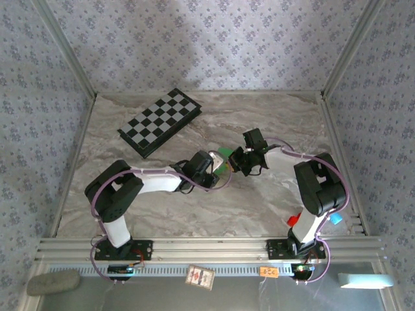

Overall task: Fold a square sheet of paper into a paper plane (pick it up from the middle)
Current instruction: Fold the wing for the fifth time at the center of the table.

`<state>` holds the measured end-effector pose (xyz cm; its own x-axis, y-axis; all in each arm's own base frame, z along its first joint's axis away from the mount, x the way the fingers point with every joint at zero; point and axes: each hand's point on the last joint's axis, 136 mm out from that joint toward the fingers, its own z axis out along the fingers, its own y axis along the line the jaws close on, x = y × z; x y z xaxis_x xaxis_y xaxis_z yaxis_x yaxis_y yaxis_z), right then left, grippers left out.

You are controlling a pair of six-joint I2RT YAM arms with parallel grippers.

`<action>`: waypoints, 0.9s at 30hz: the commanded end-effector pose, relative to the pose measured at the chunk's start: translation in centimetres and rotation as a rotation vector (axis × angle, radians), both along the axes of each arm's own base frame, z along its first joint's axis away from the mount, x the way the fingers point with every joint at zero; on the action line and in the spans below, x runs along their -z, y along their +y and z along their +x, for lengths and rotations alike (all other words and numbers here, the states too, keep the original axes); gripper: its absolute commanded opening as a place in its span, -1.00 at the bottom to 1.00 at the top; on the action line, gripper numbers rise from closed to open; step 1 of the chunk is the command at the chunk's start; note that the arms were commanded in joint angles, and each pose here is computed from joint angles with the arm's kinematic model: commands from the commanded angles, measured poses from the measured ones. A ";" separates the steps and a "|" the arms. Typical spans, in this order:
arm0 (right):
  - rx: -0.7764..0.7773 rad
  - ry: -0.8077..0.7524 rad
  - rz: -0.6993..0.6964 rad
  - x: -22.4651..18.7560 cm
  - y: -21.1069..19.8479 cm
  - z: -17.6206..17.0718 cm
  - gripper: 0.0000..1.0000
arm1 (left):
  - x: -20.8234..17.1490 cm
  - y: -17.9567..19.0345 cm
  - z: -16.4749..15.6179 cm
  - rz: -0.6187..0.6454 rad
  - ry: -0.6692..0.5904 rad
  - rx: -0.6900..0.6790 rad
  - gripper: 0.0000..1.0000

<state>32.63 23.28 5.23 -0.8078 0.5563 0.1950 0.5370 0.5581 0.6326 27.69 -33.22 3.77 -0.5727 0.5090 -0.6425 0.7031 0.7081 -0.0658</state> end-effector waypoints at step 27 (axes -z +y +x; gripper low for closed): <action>-0.021 -0.046 -0.046 -1.7 -0.9 0.4 0.00 | 0.9 -0.2 -0.6 -0.034 0.087 -0.048 -0.85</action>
<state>32.40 23.05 5.28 -0.8190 0.5445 0.1807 0.5233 0.5799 0.6244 27.24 -33.05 2.82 -0.6345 0.4783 -0.6072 0.6628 0.7409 -0.1089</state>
